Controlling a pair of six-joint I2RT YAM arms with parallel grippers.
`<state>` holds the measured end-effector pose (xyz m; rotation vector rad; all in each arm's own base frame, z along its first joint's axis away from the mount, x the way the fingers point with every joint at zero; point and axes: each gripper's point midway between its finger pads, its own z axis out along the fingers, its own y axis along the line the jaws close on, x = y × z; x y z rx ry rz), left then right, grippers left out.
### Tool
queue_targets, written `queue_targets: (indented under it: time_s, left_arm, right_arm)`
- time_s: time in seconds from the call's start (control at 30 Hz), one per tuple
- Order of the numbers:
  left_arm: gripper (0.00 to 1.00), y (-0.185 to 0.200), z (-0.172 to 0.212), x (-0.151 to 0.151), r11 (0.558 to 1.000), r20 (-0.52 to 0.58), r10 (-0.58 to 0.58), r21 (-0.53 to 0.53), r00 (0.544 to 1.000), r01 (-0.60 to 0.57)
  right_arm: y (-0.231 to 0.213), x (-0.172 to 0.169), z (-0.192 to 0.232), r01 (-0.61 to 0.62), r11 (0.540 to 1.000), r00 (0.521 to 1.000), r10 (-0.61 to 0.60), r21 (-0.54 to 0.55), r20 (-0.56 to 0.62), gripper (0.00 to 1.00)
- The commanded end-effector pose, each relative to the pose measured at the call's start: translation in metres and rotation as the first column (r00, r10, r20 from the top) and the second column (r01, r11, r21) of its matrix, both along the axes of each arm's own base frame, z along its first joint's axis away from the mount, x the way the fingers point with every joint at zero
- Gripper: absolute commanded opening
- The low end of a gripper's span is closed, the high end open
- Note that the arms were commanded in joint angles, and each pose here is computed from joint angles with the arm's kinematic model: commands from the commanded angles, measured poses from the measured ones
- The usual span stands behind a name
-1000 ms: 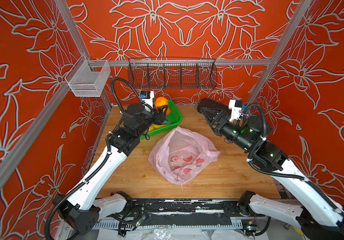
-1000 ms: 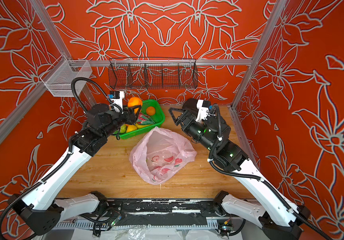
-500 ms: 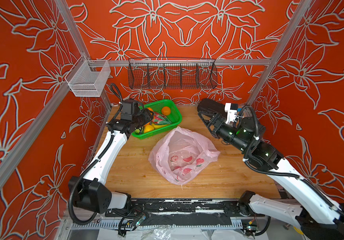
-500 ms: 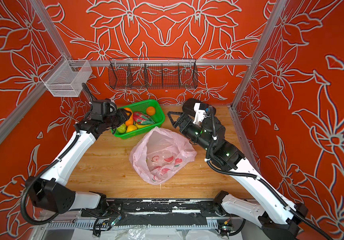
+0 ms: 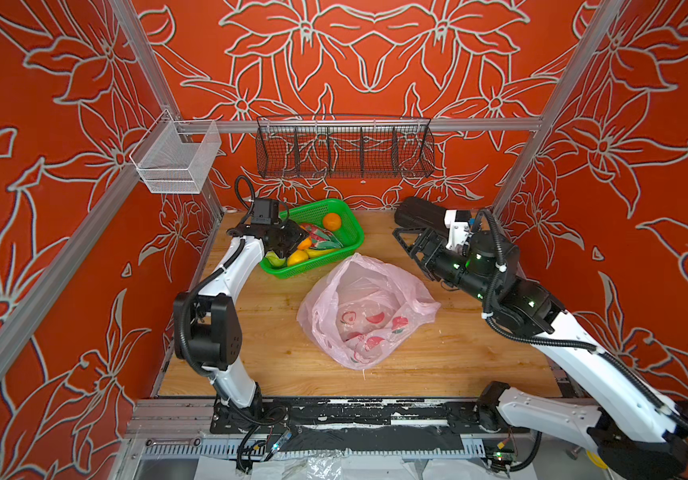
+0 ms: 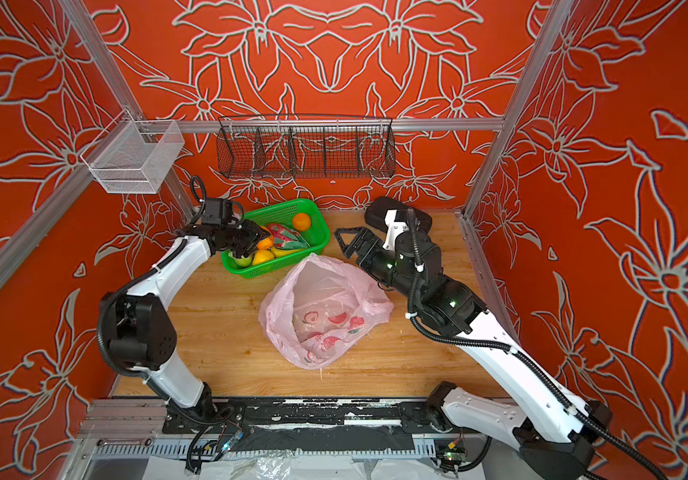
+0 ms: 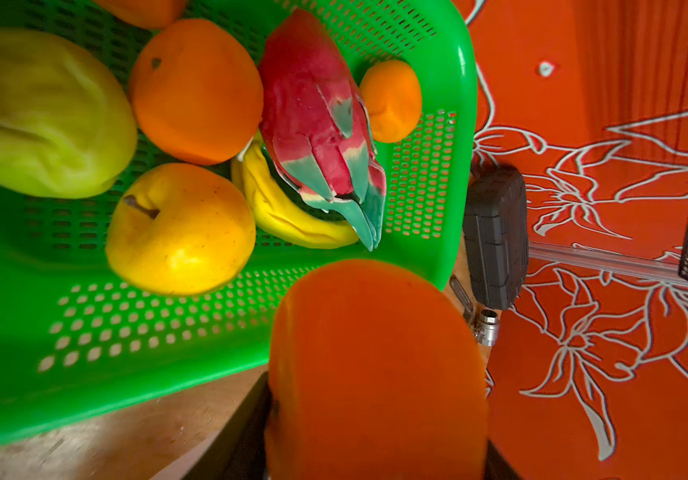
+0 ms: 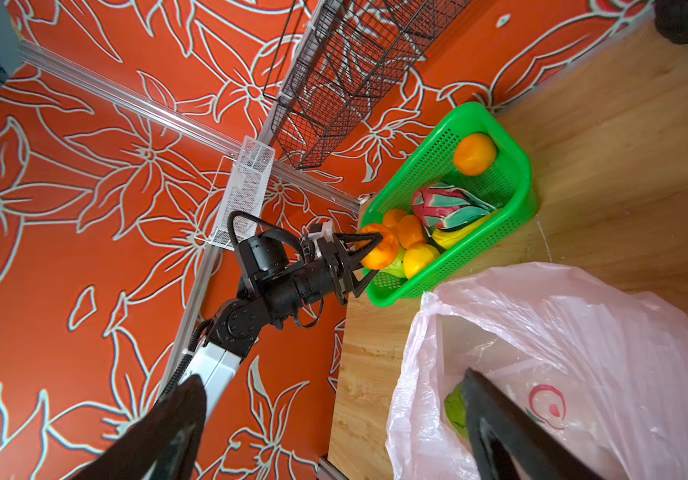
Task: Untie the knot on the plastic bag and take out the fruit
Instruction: 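Lower the orange into the green basket with the left gripper and release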
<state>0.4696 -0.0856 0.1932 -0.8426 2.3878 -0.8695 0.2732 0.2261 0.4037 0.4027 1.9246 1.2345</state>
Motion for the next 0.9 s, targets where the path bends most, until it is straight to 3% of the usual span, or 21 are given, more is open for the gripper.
queue_targets:
  time_s: [0.0, 0.2, 0.5, 0.87]
  left_arm:
    - [0.53, -0.019, 0.005, 0.028, 0.992, 0.046, -0.075, -0.103, 0.996, 0.079]
    - [0.52, -0.057, -0.013, 0.063, 0.952, 0.032, -0.205, -0.226, 0.978, 0.206]
    - [0.53, -0.086, -0.034, 0.1, 0.936, 0.067, -0.187, -0.292, 0.98, 0.198]
    - [0.59, -0.112, -0.065, 0.117, 0.925, 0.054, -0.218, -0.307, 0.974, 0.224]
  right_arm:
    - [-0.009, 0.003, 0.0, 0.053, 0.998, 0.998, -0.054, -0.023, -0.041, 0.97]
    - [-0.009, 0.012, -0.012, 0.098, 0.995, 0.991, -0.1, -0.028, -0.09, 0.97]
    - [-0.001, 0.022, -0.023, 0.102, 0.994, 0.985, -0.106, -0.037, -0.136, 0.97]
    - [-0.011, 0.016, -0.029, 0.122, 0.991, 0.981, -0.128, -0.045, -0.148, 0.97]
